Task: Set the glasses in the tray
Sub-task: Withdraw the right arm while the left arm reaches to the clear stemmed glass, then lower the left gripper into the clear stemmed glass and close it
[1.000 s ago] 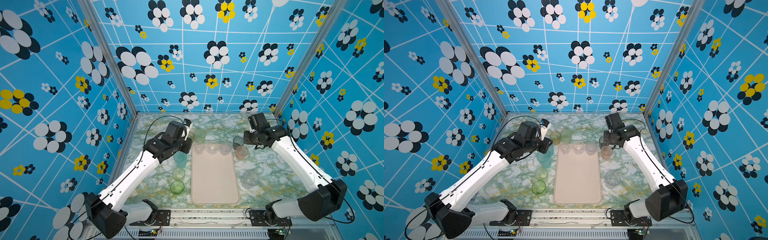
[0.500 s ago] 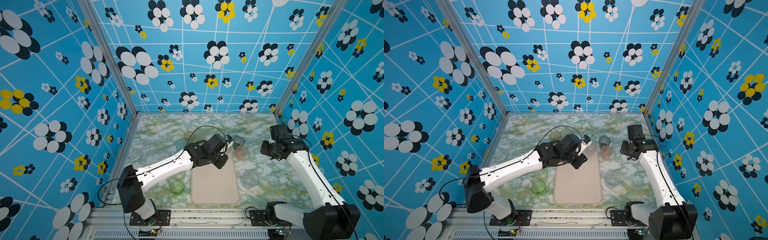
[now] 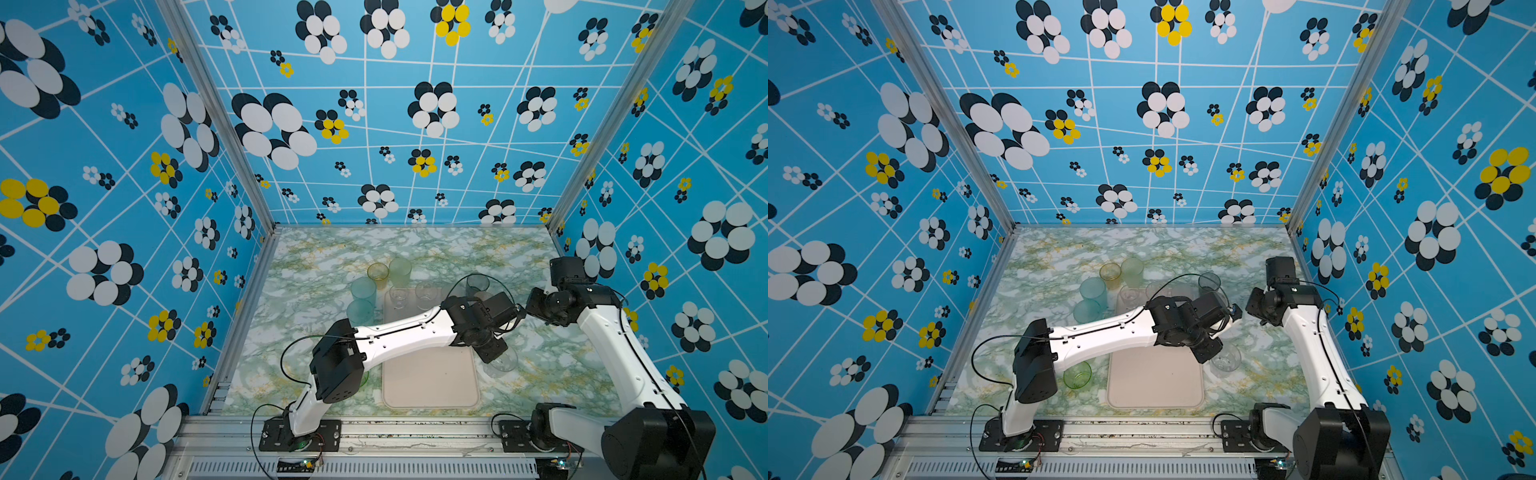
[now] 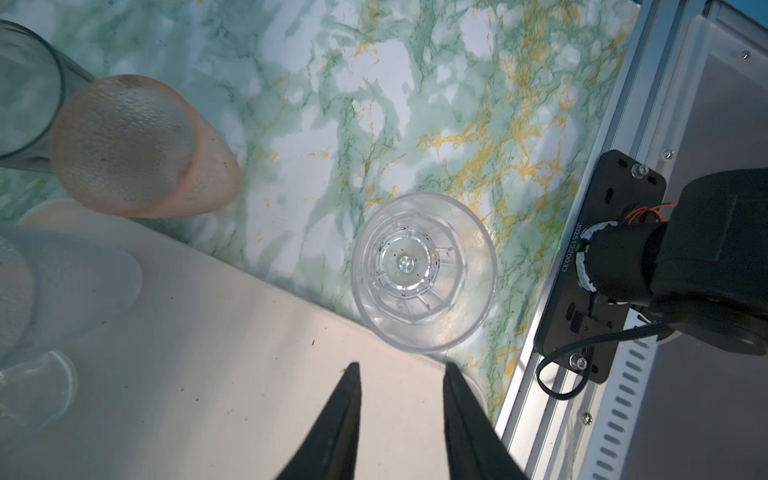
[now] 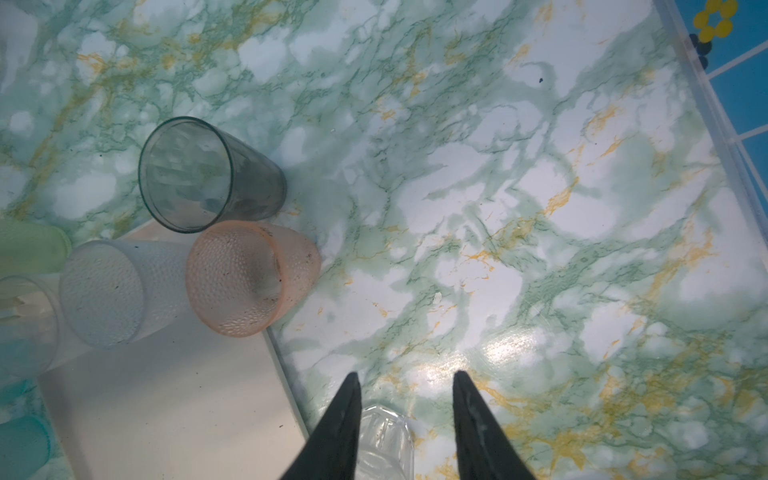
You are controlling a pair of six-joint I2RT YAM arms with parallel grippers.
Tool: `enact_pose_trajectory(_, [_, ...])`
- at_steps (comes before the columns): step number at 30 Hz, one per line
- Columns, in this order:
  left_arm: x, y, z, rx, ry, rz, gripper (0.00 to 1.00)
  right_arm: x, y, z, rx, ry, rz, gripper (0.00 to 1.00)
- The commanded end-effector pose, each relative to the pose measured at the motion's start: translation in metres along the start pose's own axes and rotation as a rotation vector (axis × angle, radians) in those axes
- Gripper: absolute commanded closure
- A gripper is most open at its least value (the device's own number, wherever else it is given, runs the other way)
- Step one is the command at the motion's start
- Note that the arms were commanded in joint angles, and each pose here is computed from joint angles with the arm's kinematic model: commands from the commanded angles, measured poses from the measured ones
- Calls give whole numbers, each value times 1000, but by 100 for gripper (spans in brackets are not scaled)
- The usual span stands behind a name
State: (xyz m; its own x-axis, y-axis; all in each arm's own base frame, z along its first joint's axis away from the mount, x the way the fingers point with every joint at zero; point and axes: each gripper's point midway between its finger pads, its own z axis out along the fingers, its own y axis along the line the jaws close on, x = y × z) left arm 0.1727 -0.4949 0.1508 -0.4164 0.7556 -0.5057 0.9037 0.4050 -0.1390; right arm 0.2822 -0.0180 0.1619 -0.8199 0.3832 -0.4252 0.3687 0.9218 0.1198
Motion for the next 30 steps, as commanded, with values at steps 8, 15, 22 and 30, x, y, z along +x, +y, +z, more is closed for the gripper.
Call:
enact_pose_trajectory(8, [15,3,18,-3,98,-17,65,3,2,-4,-32,0,-26,61])
enact_pose_trajectory(15, [2,11,25,-27,63,-18,65,3,3,-3,-36,3,-35,61])
enact_pose_trajectory(22, [-5,20,36,-53,57,-12,65,5,3,-1,-35,10,-46,60])
enact_pose_trajectory(30, [-2,26,47,-69,92,0,66,5,0,-1,-32,10,-53,60])
